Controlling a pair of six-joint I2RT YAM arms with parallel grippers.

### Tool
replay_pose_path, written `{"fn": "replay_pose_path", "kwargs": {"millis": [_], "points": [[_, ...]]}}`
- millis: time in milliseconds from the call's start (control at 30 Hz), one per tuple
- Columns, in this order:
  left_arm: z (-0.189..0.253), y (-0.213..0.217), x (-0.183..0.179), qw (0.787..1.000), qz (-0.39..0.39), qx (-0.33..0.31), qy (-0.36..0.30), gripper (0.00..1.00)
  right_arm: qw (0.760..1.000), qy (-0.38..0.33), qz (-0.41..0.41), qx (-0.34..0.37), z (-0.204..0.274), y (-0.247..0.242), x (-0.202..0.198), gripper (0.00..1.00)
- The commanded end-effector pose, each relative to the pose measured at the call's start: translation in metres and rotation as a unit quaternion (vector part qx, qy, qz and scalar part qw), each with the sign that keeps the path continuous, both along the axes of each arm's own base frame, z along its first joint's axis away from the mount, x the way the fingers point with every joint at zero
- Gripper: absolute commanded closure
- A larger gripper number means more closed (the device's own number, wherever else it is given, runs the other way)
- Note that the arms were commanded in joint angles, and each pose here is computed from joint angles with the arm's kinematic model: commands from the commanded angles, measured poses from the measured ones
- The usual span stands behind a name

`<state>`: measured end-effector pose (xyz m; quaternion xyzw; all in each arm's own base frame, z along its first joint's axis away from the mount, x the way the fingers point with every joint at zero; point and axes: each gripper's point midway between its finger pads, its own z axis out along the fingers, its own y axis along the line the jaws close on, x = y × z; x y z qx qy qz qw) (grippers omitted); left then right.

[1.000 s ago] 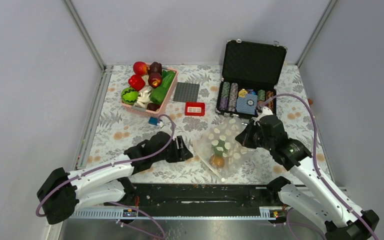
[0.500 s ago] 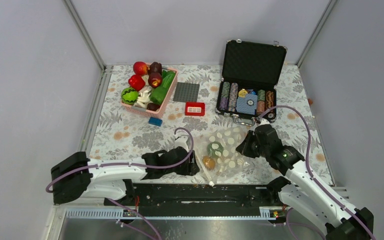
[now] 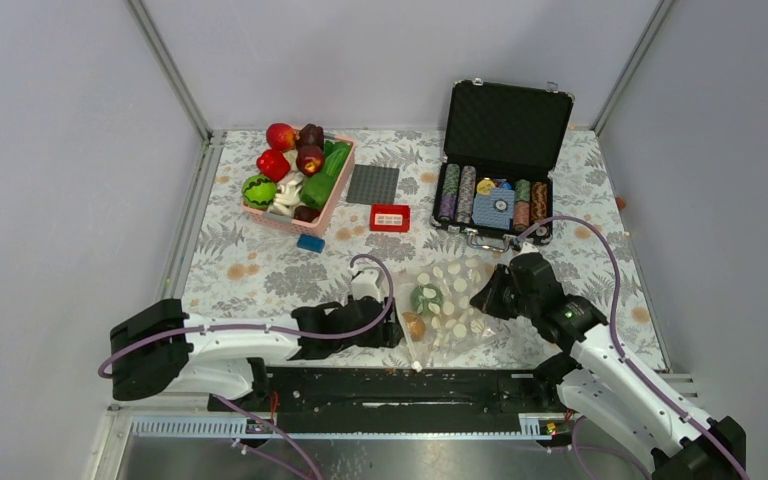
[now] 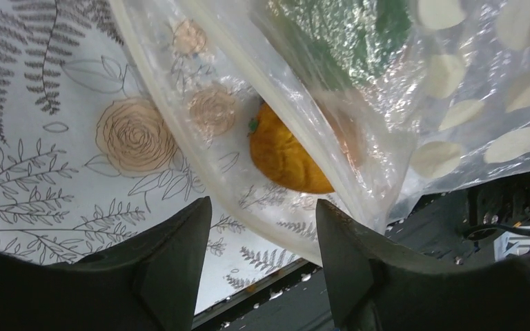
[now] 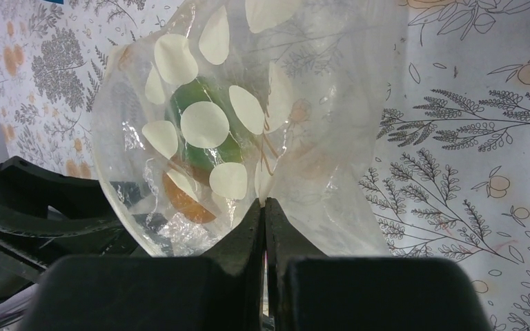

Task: Open the zip-top bag and remove the fake food
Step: Pick up the fake fruit from the zipper food storage bag.

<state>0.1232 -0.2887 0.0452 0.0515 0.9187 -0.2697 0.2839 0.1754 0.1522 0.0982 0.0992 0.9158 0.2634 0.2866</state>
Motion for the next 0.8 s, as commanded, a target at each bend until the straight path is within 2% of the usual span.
{"fn": "replay_pose_path", "kwargs": {"millis": [0, 300, 500, 767], "points": [[0.031, -0.017, 0.02, 0.998, 0.015, -0.022, -0.05, 0.41, 1.0, -0.005, 0.01, 0.022, 0.003, 0.008, -0.002, 1.0], [0.044, -0.024, 0.022, 0.997, 0.0, -0.044, -0.07, 0.36, 1.0, 0.005, 0.01, 0.025, -0.004, 0.008, -0.006, 1.0], [0.041, -0.032, 0.022, 0.997, -0.012, -0.033, -0.071, 0.35, 0.999, 0.012, 0.014, 0.033, -0.007, 0.012, -0.007, 1.0], [0.047, -0.048, 0.025, 0.996, -0.017, -0.053, -0.075, 0.34, 0.999, 0.016, 0.019, 0.034, -0.009, 0.013, -0.008, 1.0]]}}
